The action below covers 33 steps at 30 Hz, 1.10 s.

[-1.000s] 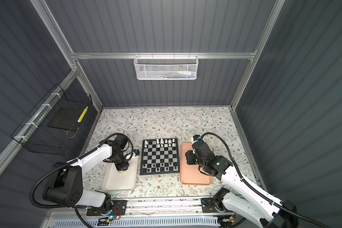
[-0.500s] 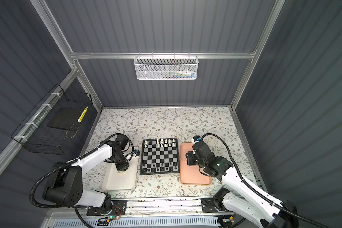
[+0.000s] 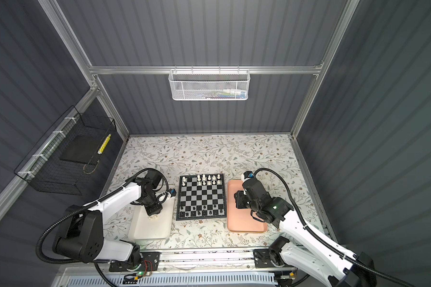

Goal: Set up the chess pieces on the board

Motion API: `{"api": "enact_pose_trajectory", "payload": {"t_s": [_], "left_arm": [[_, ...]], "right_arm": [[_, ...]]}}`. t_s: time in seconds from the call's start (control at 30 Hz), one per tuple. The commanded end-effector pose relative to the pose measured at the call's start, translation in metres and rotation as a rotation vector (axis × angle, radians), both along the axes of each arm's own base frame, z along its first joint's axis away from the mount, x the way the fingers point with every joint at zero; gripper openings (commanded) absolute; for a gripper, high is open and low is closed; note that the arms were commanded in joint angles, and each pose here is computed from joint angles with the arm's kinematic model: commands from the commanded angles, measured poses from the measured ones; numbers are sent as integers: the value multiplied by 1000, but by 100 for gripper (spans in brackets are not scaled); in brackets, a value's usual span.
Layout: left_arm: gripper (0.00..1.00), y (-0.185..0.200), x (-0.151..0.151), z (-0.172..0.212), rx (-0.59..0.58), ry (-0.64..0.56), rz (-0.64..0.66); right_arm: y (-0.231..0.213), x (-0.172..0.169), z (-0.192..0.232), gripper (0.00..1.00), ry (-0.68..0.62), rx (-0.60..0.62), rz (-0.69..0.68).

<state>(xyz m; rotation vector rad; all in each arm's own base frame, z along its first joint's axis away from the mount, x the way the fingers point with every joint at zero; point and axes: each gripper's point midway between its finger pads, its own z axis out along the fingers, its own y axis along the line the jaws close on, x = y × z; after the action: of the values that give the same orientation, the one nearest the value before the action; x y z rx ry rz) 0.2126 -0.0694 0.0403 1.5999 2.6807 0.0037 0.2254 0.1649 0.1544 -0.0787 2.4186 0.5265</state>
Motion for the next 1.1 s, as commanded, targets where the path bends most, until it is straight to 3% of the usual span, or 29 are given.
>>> {"api": "enact_pose_trajectory", "payload": {"t_s": [0.0, 0.57, 0.77, 1.07], "left_arm": [[28, 0, -7, 0, 1, 19, -5], [27, 2, -6, -2, 20, 12, -13], [21, 2, -8, -5, 25, 24, -16], [21, 3, -7, -4, 32, 12, -21]], "right_arm": [[-4, 0, -6, 31, 7, -16, -12], [-4, -1, -7, 31, 7, -15, -12], [-5, -1, -8, 31, 8, -18, -12], [-4, 0, -8, 31, 5, -20, -10]]}}
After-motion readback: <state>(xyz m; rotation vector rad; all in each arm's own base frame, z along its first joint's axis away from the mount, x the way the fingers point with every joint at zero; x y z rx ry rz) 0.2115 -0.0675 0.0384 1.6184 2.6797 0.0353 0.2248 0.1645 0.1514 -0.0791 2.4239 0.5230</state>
